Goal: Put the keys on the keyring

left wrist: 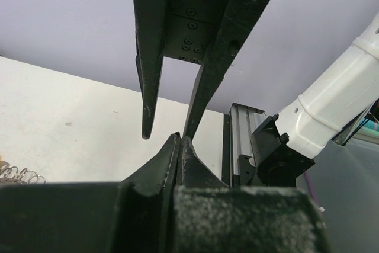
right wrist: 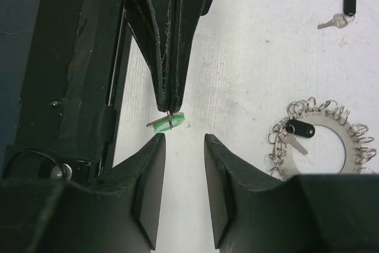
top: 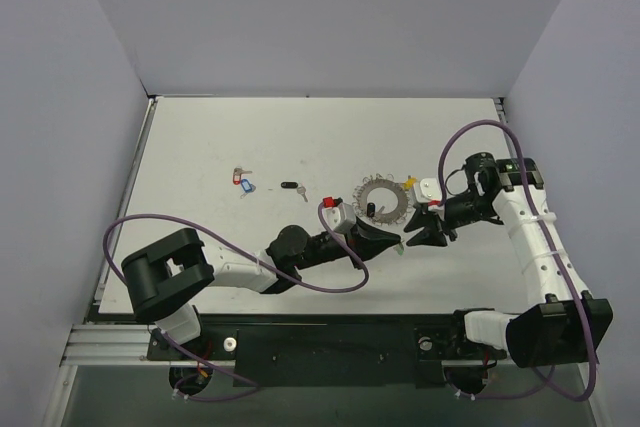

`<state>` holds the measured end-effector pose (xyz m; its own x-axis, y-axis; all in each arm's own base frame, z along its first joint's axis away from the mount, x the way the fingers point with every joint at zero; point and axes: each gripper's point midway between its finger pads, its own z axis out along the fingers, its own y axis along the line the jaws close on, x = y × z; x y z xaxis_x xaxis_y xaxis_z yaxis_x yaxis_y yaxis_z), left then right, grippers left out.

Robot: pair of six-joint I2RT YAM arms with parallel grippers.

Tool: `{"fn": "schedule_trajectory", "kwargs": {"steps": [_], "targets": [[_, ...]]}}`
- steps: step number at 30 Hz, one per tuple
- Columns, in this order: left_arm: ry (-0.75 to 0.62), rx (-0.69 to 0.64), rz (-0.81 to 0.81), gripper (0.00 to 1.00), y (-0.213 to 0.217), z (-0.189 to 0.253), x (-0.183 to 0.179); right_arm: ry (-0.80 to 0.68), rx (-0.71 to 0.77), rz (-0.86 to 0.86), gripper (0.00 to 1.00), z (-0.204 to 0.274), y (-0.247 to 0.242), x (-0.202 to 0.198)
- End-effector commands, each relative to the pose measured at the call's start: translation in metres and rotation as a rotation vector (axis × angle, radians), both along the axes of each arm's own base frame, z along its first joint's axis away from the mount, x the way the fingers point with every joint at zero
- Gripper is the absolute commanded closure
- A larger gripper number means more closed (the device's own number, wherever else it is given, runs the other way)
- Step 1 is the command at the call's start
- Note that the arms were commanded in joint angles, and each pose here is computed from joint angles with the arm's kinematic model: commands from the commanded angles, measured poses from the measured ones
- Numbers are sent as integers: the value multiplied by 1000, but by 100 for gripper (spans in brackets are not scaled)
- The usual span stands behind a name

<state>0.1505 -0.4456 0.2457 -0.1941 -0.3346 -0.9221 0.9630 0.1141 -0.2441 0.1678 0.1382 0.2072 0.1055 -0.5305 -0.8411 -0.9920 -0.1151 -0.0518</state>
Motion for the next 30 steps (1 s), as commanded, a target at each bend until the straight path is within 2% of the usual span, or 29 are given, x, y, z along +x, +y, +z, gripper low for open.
{"fn": "schedule_trajectory", "kwargs": {"steps": [1, 4, 13, 18, 24, 25, 27, 28, 30], "targets": [[-73, -189, 7, 100, 14, 57, -5, 181, 61, 57, 74, 19, 9, -42], [-75, -194, 8, 100, 15, 59, -5, 191, 48, 74, 80, 15, 9, -46], [-75, -193, 17, 100, 16, 58, -4, 197, 39, 104, 89, 14, 12, -52], [-78, -196, 23, 100, 17, 59, -3, 204, 27, 110, 100, 13, 12, -53], [-58, -162, 41, 100, 16, 52, 2, 269, -30, 62, 100, 14, 8, -53], [-51, -132, 52, 97, 15, 45, 4, 272, -56, 59, 100, 13, 5, -52], [-54, -84, 77, 72, 18, 37, 7, 287, -102, 39, 100, 12, -1, -51], [-64, -80, 82, 54, 22, 40, 6, 308, -140, 25, 100, 9, -5, -53], [-91, -22, 88, 39, 27, 32, 4, 329, -200, 2, 100, 6, -12, -53]]}}
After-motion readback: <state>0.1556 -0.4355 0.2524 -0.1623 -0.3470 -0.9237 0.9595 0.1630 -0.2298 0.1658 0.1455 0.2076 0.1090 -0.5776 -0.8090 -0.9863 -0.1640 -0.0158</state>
